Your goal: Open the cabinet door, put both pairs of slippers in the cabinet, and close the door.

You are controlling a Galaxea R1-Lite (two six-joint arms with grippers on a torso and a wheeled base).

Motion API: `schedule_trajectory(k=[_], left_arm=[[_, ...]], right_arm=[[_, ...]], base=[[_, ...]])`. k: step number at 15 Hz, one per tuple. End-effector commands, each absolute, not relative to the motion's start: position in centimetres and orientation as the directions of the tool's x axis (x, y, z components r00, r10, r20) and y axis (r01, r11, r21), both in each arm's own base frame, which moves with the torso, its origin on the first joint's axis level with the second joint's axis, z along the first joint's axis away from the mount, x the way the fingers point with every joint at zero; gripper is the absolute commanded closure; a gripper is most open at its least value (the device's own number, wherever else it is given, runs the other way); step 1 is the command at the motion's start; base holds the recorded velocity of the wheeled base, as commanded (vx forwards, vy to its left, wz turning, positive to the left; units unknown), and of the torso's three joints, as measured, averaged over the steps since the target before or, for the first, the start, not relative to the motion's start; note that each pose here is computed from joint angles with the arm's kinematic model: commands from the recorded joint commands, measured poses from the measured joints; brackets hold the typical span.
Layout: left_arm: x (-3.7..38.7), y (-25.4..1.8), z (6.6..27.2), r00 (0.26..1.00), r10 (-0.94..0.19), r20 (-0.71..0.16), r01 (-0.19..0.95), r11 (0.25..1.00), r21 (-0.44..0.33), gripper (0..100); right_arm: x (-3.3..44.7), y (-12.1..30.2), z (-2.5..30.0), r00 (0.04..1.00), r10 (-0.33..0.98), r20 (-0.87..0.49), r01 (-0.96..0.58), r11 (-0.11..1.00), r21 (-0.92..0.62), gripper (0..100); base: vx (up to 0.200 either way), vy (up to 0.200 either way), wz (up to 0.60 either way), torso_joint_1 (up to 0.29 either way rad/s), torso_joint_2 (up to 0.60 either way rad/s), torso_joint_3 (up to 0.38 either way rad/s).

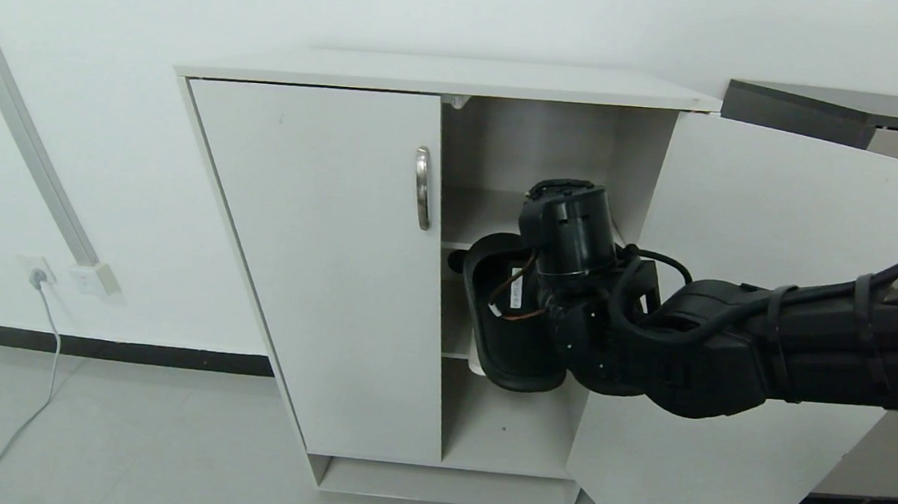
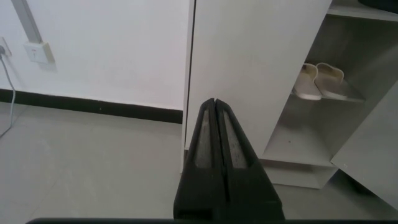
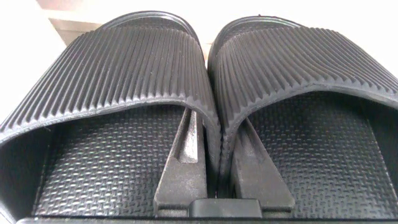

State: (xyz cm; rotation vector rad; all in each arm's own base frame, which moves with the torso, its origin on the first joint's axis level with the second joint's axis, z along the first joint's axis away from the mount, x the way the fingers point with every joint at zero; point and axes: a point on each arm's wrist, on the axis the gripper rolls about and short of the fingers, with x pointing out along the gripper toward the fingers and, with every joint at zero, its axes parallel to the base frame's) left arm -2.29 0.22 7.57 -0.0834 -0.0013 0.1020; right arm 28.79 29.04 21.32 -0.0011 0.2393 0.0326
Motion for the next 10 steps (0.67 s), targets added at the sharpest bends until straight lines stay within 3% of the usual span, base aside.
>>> schedule_trajectory(k=[1, 10], left_arm=[[-2.29, 0.22, 7.56, 0.995, 0.103, -0.003, -0.102, 0.991, -0.082, 100], [-2.3, 0.22, 7.61, 0.995, 0.103, -0.002, -0.102, 0.991, -0.083, 100]], right_arm=[[28.93, 28.85, 21.41, 0.972, 0.027, -0.234, -0.026, 1.0, 0.005, 100], [28.91, 29.01, 21.36, 0.973, 0.033, -0.228, -0.031, 0.999, 0.012, 100]], base=[[0.0, 0.0, 0.0, 0.0, 0.0, 0.0], [0.2, 0.0, 0.0, 0.002, 0.0, 0.004]])
